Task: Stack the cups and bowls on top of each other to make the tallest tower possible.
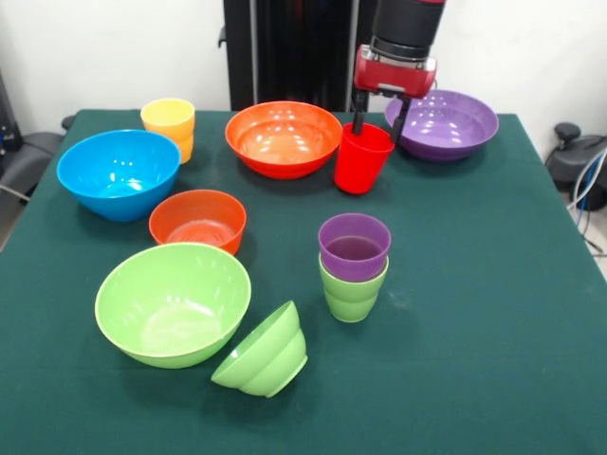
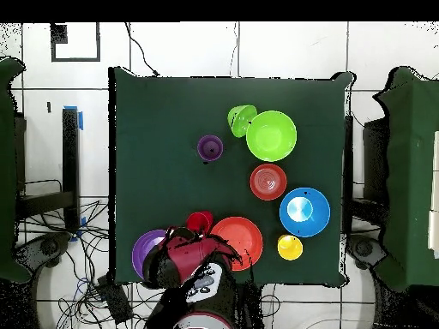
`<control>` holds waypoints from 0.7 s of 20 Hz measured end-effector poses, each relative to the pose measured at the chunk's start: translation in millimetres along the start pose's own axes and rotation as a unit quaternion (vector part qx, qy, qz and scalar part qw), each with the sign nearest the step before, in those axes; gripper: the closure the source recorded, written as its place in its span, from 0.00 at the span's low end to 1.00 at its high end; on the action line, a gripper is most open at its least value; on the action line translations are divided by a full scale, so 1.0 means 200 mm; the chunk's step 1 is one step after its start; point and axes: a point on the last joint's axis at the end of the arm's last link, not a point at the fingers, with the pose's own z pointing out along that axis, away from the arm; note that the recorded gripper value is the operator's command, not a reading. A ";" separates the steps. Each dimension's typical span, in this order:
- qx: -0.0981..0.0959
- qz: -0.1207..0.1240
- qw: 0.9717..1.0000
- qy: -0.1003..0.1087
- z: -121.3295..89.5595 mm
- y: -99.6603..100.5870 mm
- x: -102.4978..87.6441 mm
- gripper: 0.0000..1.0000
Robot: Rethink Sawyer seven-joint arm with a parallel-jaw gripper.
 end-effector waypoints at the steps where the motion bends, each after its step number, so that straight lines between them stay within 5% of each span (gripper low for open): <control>1: 0.000 -0.001 1.000 0.001 0.00 0.00 0.01 0.00; 14: 0.004 -0.007 1.000 0.013 0.07 0.00 0.08 0.00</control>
